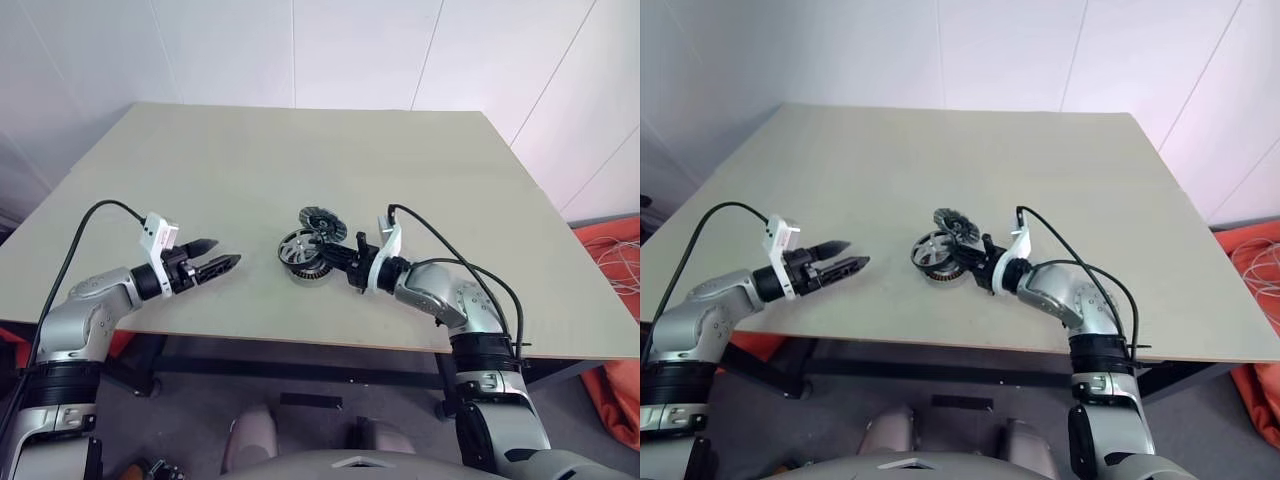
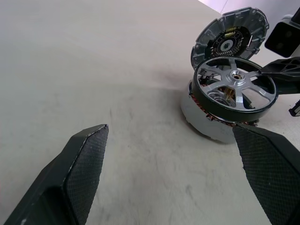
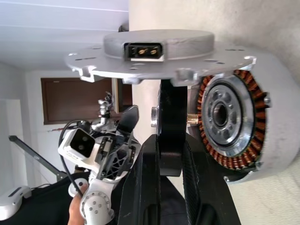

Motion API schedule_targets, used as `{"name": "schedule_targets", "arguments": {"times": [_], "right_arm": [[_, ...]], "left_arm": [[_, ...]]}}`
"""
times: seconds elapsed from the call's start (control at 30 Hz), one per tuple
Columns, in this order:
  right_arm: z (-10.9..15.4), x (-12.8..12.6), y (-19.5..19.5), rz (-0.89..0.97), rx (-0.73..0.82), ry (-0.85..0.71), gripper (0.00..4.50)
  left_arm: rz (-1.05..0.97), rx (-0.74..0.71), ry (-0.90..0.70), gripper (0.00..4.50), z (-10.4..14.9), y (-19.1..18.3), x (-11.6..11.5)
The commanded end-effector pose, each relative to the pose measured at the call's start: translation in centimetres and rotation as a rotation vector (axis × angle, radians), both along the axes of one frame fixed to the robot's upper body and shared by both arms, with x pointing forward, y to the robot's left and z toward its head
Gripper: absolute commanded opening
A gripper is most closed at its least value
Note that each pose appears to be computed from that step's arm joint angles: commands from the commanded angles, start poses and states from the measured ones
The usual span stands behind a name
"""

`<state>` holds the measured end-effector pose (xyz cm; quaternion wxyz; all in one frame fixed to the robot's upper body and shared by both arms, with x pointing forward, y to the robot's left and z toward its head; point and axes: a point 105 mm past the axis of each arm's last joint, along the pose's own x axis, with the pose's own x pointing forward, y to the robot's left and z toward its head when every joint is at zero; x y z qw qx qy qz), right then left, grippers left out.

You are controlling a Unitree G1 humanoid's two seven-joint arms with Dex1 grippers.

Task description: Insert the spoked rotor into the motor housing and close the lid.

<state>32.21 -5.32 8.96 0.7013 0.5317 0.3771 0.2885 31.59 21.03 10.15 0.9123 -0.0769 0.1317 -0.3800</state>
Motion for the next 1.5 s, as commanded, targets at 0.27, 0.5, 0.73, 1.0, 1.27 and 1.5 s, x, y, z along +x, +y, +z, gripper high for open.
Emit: {"name": "schedule_targets", "arguments": {"times": [0.27,0.5,0.73,1.0,1.27,1.5], "right_arm": [[1.0,0.6,-0.1,-0.006,0.016,-0.050,0.36],[1.1,0.7,-0.3,-0.014,0.008,-0.067,0.36],[1.2,0.7,-0.7,-0.017,-0.007,-0.076,2.68],[2.2,0.3,-0.7,0.005,0.019,-0.107,4.45],[3.5,-1.7,-1.4,0.083,-0.036,-0.177,4.45],[4.9,-4.4,-2.0,0.310,-0.263,-0.369,4.45]], "left_arm": [[-0.012,0.012,-0.070,4.50,1.8,0.0,0.4],[-0.014,0.015,-0.069,4.50,1.8,0.0,0.3],[-0.019,0.012,-0.066,4.50,1.8,-0.2,0.4],[-0.021,0.008,-0.063,4.50,1.7,-0.4,0.3],[-0.021,0.004,-0.064,4.50,1.7,-0.4,0.4],[-0.025,-0.002,-0.064,4.50,1.6,-0.6,0.6]]}}
